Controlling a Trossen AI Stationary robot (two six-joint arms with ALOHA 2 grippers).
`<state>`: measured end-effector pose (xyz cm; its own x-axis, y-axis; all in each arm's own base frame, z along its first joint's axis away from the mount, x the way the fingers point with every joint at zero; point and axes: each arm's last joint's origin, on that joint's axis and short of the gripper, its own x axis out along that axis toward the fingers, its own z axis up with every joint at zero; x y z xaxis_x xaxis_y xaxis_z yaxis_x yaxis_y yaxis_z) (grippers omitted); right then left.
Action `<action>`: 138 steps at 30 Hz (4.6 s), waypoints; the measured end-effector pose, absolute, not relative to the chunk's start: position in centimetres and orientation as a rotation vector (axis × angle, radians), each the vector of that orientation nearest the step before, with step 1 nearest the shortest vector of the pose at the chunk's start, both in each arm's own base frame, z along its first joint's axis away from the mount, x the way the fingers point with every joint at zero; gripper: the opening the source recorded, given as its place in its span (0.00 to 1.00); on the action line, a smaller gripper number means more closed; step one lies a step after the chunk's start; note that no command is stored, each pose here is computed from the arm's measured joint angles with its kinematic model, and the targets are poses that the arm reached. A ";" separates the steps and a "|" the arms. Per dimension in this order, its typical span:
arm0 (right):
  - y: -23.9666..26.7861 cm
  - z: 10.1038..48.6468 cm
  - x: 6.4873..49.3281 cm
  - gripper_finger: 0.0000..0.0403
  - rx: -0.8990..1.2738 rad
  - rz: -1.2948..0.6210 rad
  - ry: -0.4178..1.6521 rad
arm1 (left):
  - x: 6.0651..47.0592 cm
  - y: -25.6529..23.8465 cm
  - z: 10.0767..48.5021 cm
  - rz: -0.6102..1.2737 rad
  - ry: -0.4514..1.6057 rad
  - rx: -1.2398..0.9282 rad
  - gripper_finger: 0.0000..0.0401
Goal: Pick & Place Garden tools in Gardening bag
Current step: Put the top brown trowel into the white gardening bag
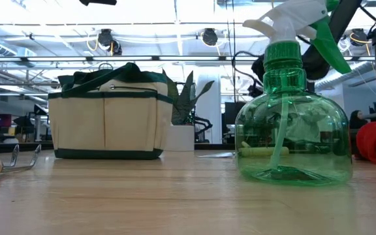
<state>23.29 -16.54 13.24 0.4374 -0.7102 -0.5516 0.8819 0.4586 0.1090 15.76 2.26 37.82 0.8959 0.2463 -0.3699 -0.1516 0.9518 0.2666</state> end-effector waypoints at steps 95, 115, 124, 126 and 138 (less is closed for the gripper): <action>-18.2 11.3 24.8 0.15 0.411 -0.794 0.805 | 15.8 2.2 37.8 0.218 0.403 0.148 0.40; -15.5 16.0 25.7 0.15 0.356 -0.711 0.667 | 15.6 2.2 37.4 0.218 0.442 0.124 0.40; -13.4 17.8 26.3 0.15 0.321 -0.640 0.612 | 15.6 2.2 37.4 0.218 0.445 0.126 0.40; -13.0 18.1 26.5 0.15 0.314 -0.624 0.599 | 15.6 2.2 37.4 0.218 0.445 0.126 0.40; -10.7 19.3 27.8 0.15 0.278 -0.529 0.511 | 15.6 2.2 37.4 0.218 0.444 0.126 0.40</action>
